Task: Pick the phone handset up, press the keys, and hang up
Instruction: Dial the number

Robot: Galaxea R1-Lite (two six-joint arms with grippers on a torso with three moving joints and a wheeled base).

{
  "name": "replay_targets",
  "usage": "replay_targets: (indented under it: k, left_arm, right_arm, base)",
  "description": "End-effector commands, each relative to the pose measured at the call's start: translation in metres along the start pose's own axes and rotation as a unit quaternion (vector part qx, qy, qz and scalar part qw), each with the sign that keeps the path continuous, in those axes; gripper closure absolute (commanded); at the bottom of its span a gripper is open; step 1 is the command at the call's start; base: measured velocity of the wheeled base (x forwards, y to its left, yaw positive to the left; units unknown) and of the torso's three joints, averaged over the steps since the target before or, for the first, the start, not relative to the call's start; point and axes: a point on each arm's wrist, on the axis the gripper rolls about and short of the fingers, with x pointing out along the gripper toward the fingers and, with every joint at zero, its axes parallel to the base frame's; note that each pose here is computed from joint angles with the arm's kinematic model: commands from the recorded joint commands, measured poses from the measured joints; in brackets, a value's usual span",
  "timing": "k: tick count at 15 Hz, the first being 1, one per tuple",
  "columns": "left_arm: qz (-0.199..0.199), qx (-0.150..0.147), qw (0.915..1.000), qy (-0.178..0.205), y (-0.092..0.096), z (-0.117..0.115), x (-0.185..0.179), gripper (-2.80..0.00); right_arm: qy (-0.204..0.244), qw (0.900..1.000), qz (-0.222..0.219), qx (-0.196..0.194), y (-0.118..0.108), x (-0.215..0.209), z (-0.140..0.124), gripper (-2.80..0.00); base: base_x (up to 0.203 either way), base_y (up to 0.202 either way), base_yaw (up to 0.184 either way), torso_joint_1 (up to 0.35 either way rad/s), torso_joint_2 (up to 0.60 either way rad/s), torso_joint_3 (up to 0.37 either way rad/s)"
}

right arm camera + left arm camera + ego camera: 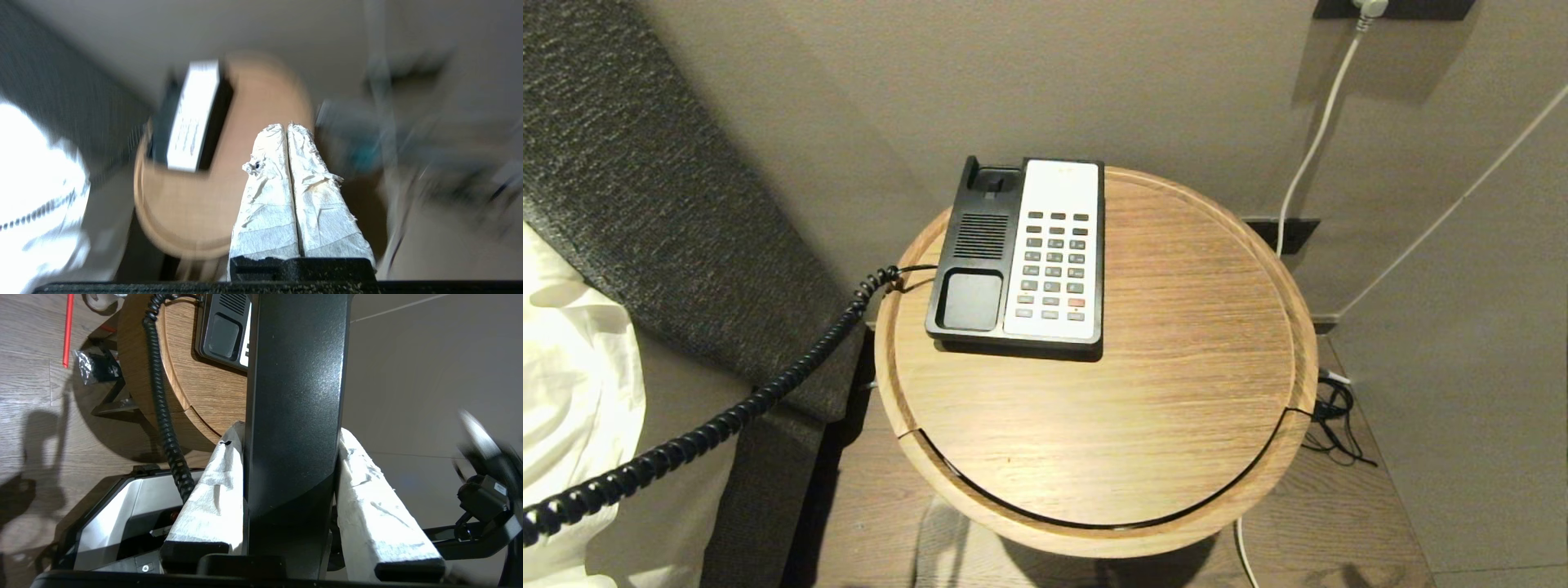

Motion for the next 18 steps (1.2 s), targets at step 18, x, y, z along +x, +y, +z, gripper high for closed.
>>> replay_targets:
  k: [18]
  left_arm:
    - [0.004,-0.001,0.9999,0.009,-0.002,0.0,0.006,0.0]
  right_arm:
    - [0.274,0.952,0.115,0.071,0.068,0.279,-0.038,0.0]
  base:
    - [0.0,0.0,0.0,0.0,0.0,0.0]
